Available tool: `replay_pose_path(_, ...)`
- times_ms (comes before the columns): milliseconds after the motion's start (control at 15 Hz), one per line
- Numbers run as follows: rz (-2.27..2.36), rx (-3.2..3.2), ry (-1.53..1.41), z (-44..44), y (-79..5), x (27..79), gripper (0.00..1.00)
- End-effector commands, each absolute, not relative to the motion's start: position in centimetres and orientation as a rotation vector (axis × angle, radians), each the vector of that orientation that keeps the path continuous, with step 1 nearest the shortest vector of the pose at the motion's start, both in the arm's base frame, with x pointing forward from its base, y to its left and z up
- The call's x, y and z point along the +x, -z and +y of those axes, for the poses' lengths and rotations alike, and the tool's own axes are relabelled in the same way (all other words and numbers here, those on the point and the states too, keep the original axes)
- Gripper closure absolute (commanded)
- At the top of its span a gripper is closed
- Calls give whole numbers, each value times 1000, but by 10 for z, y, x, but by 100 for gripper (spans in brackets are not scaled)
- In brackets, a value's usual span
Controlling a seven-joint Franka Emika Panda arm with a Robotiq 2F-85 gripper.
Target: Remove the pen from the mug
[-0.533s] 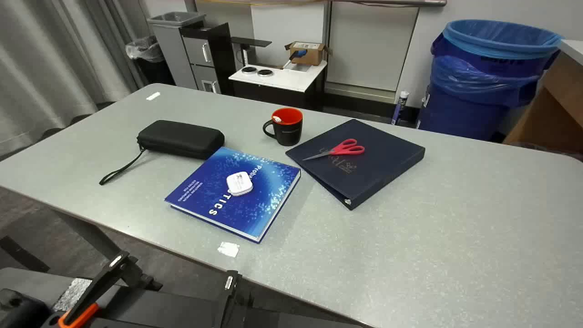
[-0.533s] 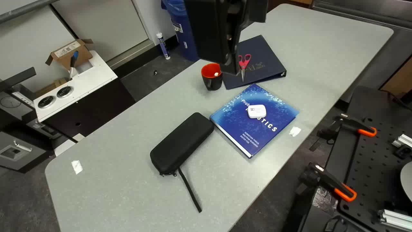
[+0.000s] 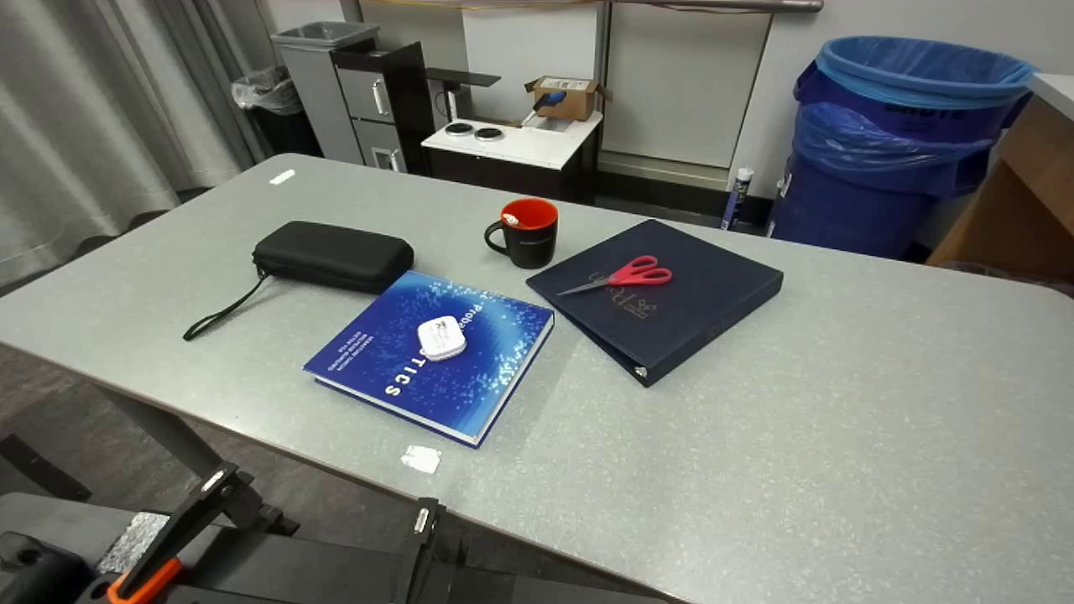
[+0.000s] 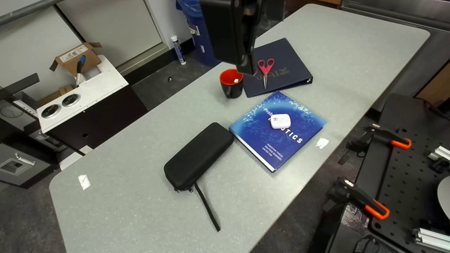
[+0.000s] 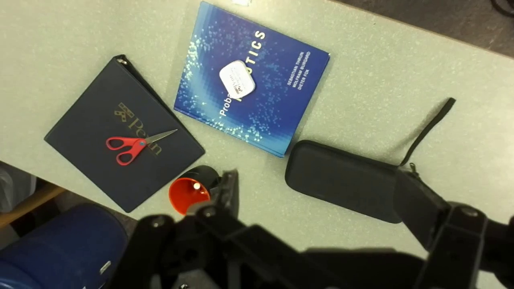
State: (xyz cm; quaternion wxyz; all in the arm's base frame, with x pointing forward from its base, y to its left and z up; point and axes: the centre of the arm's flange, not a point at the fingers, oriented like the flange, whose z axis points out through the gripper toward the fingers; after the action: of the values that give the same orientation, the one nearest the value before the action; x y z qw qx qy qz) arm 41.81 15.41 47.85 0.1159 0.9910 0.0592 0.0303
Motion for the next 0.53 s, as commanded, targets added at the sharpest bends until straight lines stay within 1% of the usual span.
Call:
replay_pose_path(0,75,2867,-82,112,-434,486,0)
replay_pose_path(267,-104,2860,-12,61,-368,533,0)
replay_pose_path(467,-177,2903,73,41,-357,540,0)
